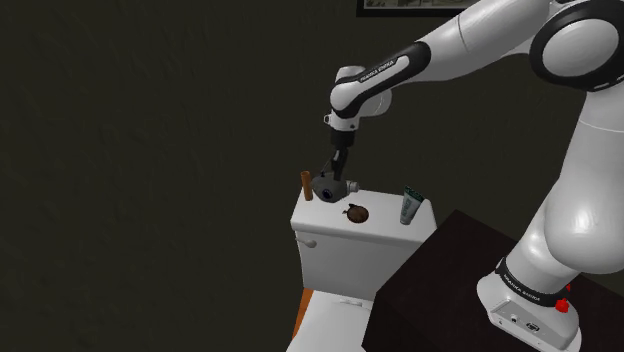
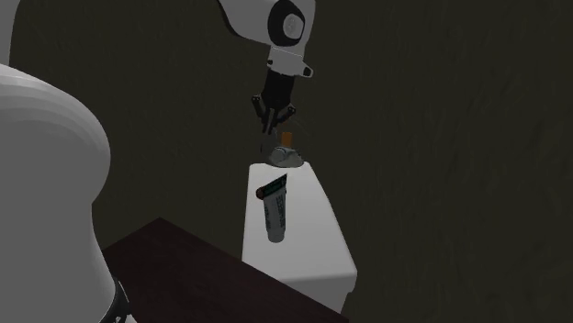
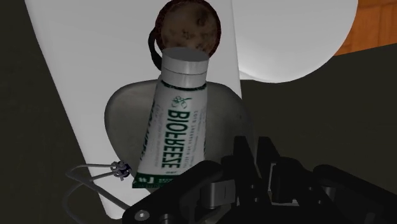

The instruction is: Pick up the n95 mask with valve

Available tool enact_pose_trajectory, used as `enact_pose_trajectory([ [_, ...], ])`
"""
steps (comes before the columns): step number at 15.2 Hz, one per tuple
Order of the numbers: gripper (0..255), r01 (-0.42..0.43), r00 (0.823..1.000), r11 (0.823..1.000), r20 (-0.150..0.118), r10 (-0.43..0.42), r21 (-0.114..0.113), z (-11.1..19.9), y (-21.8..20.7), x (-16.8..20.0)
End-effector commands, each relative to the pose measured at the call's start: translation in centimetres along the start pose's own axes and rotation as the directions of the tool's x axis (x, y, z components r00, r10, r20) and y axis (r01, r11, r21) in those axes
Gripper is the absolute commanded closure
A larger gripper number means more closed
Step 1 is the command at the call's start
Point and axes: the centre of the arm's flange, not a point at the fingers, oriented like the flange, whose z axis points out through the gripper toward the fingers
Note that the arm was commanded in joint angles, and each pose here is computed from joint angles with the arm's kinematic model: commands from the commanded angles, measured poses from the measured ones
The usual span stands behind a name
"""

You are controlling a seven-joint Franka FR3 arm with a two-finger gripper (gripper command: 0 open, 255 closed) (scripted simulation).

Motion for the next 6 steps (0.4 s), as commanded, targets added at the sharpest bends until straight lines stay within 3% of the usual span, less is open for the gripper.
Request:
enact_pose_trajectory([
  [1, 255, 0.000, 1.000, 1.000, 0.000, 0.000, 0.000, -1.0, -0.3, 0.0],
  [6, 255, 0.000, 1.000, 1.000, 0.000, 0.000, 0.000, -2.6, -0.8, 0.0],
])
